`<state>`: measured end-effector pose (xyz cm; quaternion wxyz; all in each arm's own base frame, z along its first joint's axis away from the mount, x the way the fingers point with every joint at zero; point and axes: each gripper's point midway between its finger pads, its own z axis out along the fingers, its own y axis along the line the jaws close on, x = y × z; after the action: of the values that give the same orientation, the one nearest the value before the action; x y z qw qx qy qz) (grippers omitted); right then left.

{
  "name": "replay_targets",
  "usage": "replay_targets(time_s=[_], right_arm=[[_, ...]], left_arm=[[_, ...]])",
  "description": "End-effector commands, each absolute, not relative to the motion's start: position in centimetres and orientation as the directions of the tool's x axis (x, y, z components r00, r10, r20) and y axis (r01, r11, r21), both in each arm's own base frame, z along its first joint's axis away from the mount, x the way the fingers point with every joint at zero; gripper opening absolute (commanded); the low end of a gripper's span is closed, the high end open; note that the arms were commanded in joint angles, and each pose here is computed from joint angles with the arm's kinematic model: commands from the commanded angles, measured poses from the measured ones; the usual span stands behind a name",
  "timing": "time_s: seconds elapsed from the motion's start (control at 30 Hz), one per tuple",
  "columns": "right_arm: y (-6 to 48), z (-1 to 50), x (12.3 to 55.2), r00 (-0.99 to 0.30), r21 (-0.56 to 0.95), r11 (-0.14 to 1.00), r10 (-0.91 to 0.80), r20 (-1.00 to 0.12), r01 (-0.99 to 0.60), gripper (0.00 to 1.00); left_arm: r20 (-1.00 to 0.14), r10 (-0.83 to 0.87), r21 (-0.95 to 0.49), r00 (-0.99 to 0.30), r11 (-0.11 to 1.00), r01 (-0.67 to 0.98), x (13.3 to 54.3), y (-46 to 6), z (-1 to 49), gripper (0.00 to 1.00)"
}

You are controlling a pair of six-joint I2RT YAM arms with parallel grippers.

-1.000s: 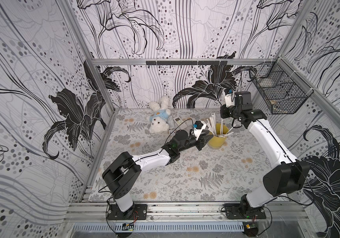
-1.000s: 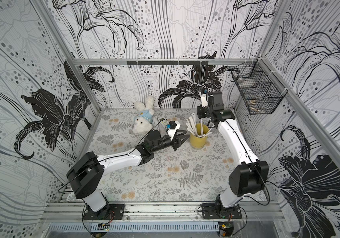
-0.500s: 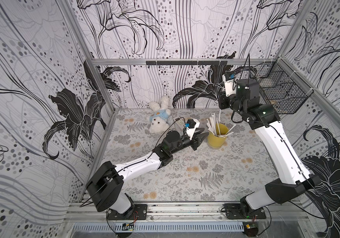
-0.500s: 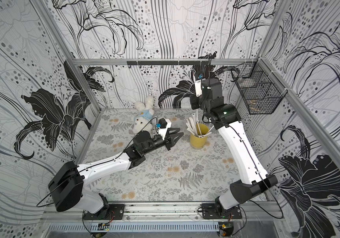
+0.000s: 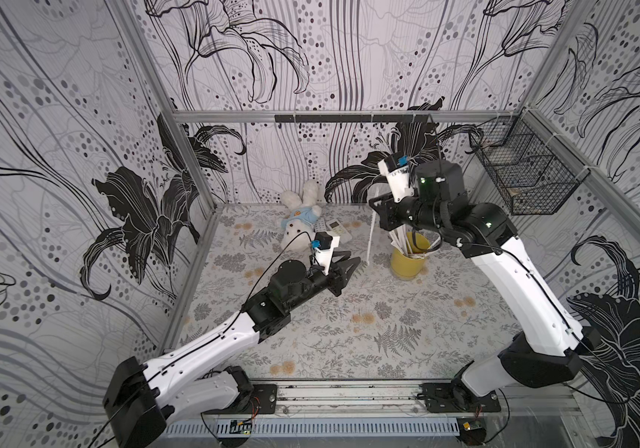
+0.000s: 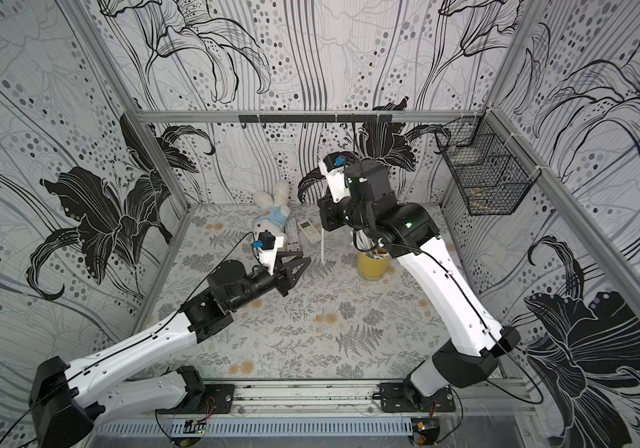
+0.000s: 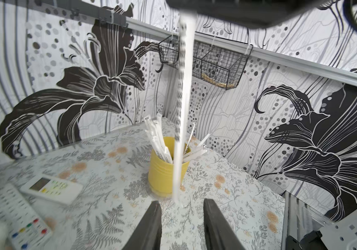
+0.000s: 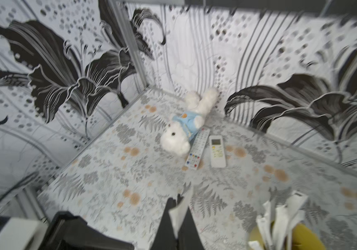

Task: Take the straws out of the storage container
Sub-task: Pick up the straw from the container, then place the straw at the center of the board.

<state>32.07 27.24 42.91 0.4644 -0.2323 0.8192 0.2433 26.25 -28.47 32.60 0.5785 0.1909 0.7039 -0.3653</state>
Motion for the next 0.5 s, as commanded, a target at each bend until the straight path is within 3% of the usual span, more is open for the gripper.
replay_targets(time_s=[0.0,0.1,0.47], right_arm=[[31.0,39.2,29.8,-0.603,0.402,0.641,-0.120,-0.789,-0.654,0.00],[33.4,35.6,29.9,-0.676,0.500,0.577,-0.129,-0.725,-0.646,0.00],[41.1,22.3,34.4,-0.878,0.680,0.560,-0.242,-0.414,-0.474,0.00]], left_arm=[[-0.915,-0.119,-0.331,-0.386,0.767,0.549,25.8,-25.1,28.1,0.38],[-0.888,-0.134,-0.346,-0.440,0.825,0.447,25.2,-22.4,25.8,0.37],[-0.831,-0.222,-0.335,-0.511,0.931,0.141,24.4,-15.6,20.6,0.37]])
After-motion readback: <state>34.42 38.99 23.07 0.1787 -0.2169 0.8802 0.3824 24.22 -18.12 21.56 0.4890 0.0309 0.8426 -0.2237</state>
